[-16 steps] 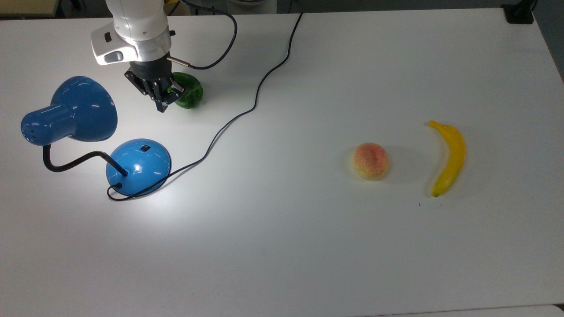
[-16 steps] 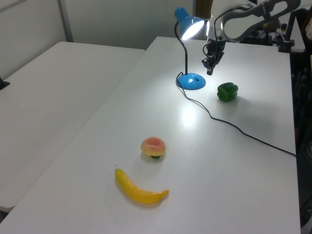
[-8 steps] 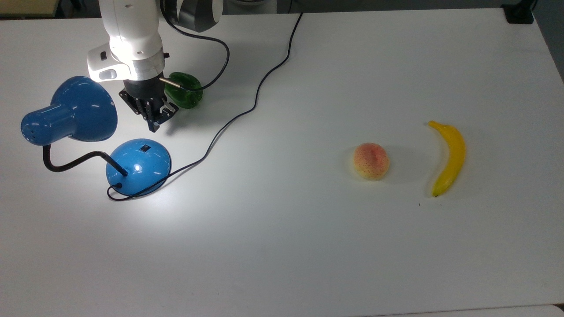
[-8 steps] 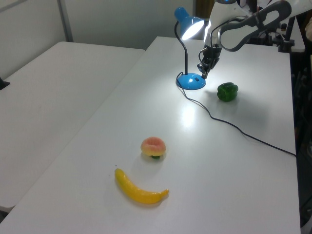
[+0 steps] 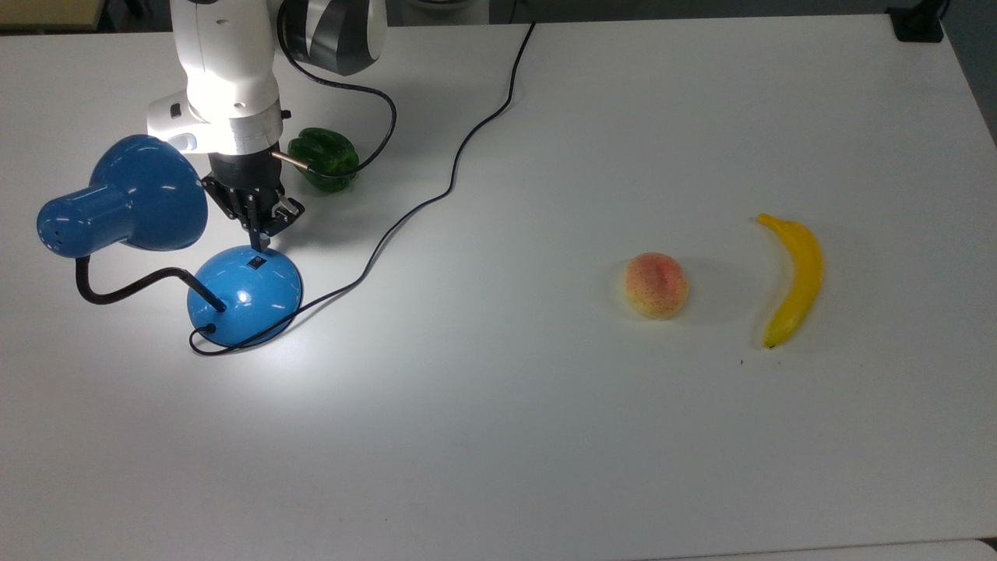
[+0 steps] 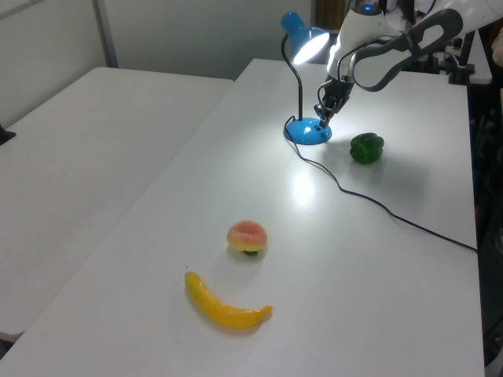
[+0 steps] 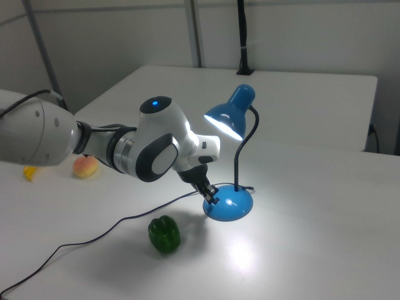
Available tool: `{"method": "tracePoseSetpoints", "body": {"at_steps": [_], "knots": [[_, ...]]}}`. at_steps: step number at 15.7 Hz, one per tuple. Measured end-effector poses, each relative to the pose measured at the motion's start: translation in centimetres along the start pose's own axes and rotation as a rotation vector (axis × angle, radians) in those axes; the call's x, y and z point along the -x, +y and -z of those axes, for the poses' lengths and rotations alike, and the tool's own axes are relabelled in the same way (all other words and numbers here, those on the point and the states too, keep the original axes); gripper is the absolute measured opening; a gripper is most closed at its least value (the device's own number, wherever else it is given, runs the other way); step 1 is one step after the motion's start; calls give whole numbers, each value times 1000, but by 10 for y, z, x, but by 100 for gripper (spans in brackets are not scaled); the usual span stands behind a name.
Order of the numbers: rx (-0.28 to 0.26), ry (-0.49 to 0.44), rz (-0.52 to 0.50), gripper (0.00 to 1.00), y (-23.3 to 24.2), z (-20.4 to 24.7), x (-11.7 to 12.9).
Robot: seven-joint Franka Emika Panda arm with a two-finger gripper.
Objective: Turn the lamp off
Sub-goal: 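Press the switch on the blue lamp base with the gripper fingers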
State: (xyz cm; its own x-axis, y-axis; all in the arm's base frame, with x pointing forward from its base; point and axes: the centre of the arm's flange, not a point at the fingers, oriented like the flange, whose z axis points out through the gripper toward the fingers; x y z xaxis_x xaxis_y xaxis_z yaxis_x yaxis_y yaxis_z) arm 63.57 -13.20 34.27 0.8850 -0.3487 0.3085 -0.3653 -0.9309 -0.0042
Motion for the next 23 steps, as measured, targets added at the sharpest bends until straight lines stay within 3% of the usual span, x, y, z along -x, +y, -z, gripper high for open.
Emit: {"method": "tracePoseSetpoints", "body": {"at_steps": [23], "knots": [[-4,16,1,1,-1,-11,-1]]}}
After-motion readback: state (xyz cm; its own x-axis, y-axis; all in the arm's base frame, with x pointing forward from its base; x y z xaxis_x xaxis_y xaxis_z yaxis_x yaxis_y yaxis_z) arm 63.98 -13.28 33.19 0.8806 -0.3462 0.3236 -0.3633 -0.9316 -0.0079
